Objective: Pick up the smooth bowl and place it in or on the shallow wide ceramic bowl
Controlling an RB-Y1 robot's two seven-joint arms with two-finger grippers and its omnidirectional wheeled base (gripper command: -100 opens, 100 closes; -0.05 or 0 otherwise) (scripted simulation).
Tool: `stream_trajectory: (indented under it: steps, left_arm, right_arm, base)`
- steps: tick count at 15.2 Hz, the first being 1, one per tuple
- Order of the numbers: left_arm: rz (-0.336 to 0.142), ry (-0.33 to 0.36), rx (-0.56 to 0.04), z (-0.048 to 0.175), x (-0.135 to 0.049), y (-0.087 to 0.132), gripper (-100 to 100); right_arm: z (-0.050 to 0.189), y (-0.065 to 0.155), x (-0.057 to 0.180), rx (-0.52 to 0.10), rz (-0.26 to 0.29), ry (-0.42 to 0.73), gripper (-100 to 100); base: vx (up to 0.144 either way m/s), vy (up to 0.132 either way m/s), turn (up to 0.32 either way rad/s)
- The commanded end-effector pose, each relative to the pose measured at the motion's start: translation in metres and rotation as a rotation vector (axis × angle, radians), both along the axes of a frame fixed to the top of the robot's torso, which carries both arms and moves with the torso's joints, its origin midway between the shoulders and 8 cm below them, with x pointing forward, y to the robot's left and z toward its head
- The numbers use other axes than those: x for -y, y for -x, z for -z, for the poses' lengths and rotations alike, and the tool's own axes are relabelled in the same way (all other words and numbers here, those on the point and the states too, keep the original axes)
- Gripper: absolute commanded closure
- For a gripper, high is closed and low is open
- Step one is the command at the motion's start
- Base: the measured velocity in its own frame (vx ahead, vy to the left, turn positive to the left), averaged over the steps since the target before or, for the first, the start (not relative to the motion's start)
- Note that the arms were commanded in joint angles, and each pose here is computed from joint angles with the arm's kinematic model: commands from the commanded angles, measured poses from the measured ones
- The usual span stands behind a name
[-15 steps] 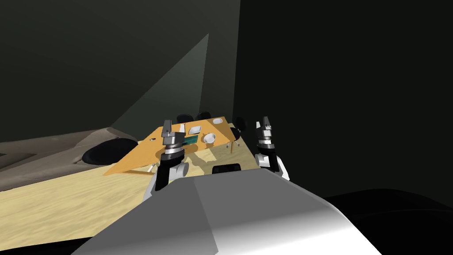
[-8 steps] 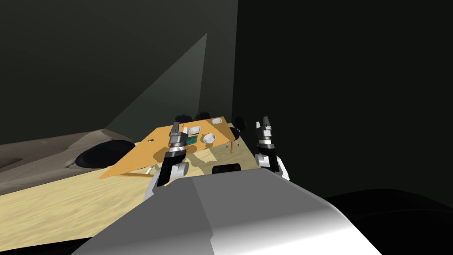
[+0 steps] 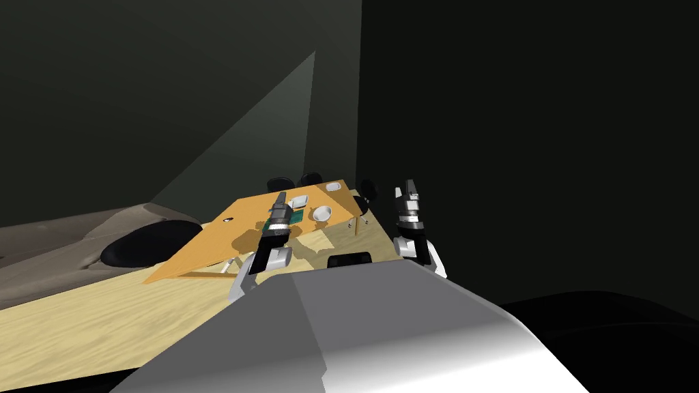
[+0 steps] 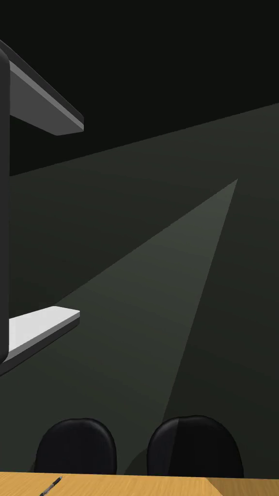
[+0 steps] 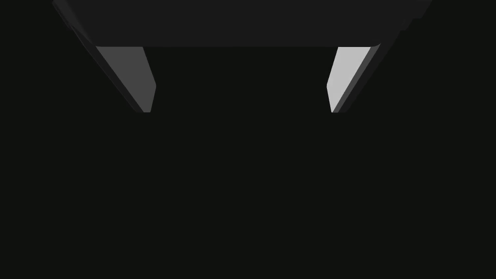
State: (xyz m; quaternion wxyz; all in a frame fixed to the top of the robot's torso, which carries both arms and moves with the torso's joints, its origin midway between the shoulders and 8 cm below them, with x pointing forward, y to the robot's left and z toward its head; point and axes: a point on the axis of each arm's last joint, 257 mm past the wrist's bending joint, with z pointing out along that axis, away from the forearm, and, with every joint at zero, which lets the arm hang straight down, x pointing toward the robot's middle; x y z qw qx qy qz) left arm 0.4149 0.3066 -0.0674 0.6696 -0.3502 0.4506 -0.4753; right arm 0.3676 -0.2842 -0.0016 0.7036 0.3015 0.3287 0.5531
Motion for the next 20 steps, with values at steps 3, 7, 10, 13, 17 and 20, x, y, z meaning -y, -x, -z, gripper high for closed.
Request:
stream_trajectory:
  steps: [3, 7, 10, 13, 17, 20]
  left_arm:
    - [-0.039, -0.018, -0.099, 0.029, -0.012, -0.012, -100]
    - [-0.070, -0.029, -0.182, 0.053, -0.022, -0.020, -100]
    - [-0.097, -0.039, -0.256, 0.076, -0.031, -0.026, -100]
    - [-0.124, -0.048, -0.329, 0.098, -0.040, -0.030, -100]
    - [-0.166, -0.064, -0.451, 0.136, -0.055, -0.035, -100]
    - [-0.172, -0.060, -0.476, 0.142, -0.057, -0.034, -100]
  right_arm:
    - [0.000, 0.000, 0.000, 0.000, 0.000, 0.000, 0]
    - [0.000, 0.000, 0.000, 0.000, 0.000, 0.000, 0]
    - [0.000, 0.000, 0.000, 0.000, 0.000, 0.000, 0]
    - [0.000, 0.000, 0.000, 0.000, 0.000, 0.000, 0]
    - [0.000, 0.000, 0.000, 0.000, 0.000, 0.000, 0]
    - [0.000, 0.000, 0.000, 0.000, 0.000, 0.000, 0]
  base:
    - [-0.006, 0.019, -0.053]
    - [-0.004, 0.020, -0.049]
    - [-0.002, 0.021, -0.055]
    - [-0.001, 0.017, -0.051]
    - [0.005, 0.019, -0.055]
    - [0.009, 0.017, -0.026]
